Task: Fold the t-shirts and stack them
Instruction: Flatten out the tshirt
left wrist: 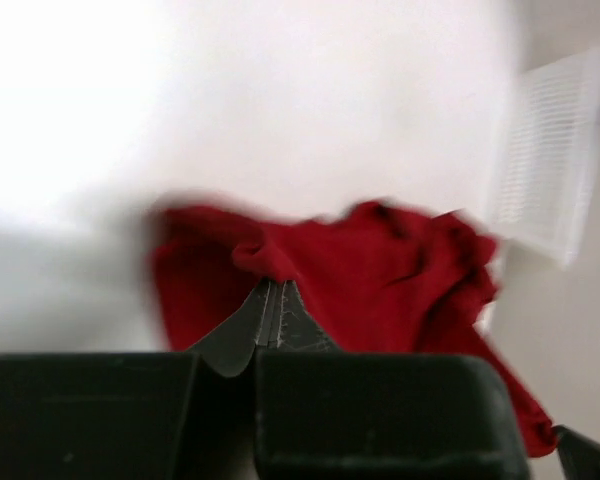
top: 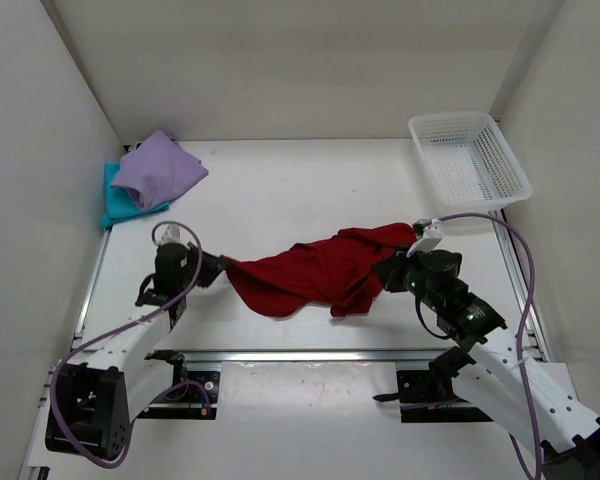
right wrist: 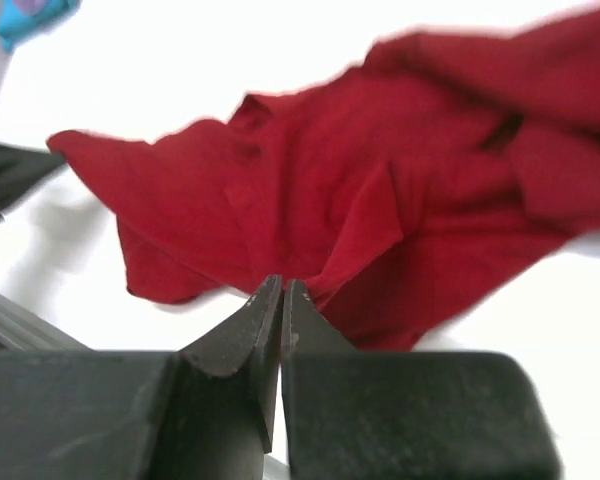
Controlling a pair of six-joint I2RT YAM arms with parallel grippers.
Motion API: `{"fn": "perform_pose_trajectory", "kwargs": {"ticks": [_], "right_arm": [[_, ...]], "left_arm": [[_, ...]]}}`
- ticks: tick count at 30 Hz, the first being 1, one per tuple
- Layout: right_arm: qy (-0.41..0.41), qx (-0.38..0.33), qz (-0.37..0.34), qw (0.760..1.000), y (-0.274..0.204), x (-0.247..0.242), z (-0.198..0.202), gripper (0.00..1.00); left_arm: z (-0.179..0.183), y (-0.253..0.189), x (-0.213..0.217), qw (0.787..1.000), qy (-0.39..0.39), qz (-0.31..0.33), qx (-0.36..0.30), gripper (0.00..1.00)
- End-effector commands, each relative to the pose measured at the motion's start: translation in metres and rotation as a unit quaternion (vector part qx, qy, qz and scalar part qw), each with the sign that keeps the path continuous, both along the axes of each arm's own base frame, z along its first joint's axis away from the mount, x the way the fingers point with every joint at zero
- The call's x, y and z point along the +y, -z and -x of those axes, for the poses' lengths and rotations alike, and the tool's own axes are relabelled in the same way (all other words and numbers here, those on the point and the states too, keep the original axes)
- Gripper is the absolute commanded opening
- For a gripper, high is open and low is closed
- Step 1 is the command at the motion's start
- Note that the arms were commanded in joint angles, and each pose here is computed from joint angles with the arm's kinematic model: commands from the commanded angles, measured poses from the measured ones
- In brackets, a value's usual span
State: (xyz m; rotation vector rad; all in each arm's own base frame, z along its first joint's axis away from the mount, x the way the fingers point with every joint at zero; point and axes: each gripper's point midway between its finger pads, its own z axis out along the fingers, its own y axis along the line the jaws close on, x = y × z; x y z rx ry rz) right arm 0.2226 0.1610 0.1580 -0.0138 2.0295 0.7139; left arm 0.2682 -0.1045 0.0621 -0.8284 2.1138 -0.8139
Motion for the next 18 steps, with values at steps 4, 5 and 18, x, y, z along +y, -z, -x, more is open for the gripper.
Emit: {"fn": "perform_pose_trajectory", "kwargs": {"ticks": [4, 5, 18], "right_arm": [[0.061, -0.13, 0.018, 0.989, -0.133, -0.031, -0.018, 0.0], [0.082, -0.162, 0.02, 0.983, -0.174, -0.041, -0.016, 0.0], [0.244, -0.353, 0.185, 0.884, -0.447, -0.058, -0.041, 0.0]], "left_arm": [[-0.081, -0.17, -0.011, 0.981, 0.047, -0.016, -0.187, 0.0], [-0.085, -0.187, -0.011, 0.978, 0.061, -0.027, -0.196, 0.0], [-0.124, -0.449, 0.05, 0.931, 0.024, -0.022, -0.363, 0.0]]}}
